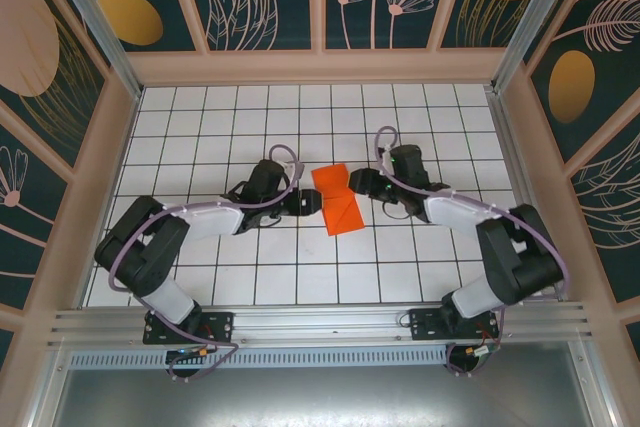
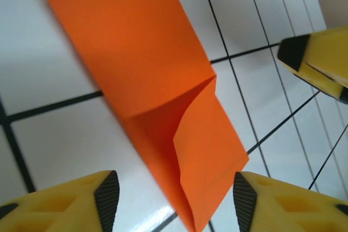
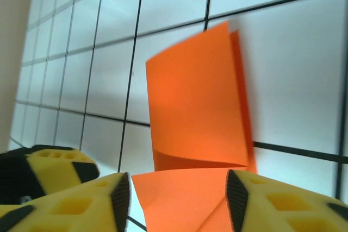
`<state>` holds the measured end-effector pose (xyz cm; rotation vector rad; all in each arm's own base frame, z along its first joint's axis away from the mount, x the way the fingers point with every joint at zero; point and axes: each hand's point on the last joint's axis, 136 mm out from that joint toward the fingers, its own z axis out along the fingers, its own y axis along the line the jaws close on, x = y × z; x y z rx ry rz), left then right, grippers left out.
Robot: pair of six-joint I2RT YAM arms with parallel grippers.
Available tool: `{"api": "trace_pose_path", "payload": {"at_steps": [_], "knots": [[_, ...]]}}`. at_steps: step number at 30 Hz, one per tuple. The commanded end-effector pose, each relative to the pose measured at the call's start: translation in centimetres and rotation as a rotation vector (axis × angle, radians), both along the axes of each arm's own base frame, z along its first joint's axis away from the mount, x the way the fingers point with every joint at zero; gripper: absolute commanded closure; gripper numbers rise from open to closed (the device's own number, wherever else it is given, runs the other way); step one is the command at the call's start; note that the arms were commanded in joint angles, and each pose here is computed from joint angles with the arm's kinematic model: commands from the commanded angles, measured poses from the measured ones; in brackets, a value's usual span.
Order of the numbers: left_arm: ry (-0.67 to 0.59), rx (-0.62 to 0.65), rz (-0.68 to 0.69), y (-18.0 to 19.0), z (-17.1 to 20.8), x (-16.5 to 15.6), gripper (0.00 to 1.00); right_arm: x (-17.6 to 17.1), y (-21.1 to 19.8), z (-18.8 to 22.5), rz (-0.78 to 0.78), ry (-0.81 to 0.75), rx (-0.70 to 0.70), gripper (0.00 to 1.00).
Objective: Fold a paper plane with a square sheet of paper (fold left side to right side)
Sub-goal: Turn over the paper at the center of the table.
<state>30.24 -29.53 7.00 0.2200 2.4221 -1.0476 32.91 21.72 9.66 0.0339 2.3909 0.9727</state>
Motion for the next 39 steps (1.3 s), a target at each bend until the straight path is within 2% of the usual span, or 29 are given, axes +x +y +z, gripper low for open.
{"api": "trace_pose_path", "payload": {"at_steps": [1, 2, 7, 9, 12, 16, 20, 29, 39], "knots": [[-0.030, -0.103, -0.035, -2.3, 2.0, 1.5, 0.38, -0.8, -1.9, -0.5, -0.045, -0.001, 0.027, 0.38], [-0.001, -0.097, -0.047, -2.6, 0.8, 1.6, 0.38, -1.0, -2.3, -0.4, -0.049, -0.004, 0.038, 0.36], [0.037, -0.115, -0.082, -3.7, -0.6, 1.8, 0.39, -2.4, -2.9, -0.2, -0.039, -0.016, 0.072, 0.28], [0.050, -0.132, -0.105, -4.2, -0.8, 1.6, 0.44, -2.8, -2.8, -0.2, -0.025, -0.012, 0.081, 0.27], [0.067, -0.138, -0.124, -4.5, -1.3, 1.4, 0.59, -3.2, -2.5, -0.4, -0.005, 0.003, 0.093, 0.27], [0.065, -0.081, -0.104, -3.7, -2.3, 1.5, 0.82, -3.3, -1.9, -0.8, 0.021, 0.023, 0.106, 0.27], [0.033, -0.040, -0.087, -2.8, -2.0, 1.3, 0.96, -3.1, -0.3, -1.3, 0.078, 0.050, 0.121, 0.27], [-0.017, -0.017, -0.043, -1.5, -0.7, 1.2, 0.96, -2.0, 3.6, -2.1, 0.158, 0.092, 0.142, 0.32], [-0.016, 0.001, -0.024, -1.2, -1.2, 1.5, 0.94, -1.7, 6.2, -3.6, 0.202, 0.148, 0.183, 0.48]]}}
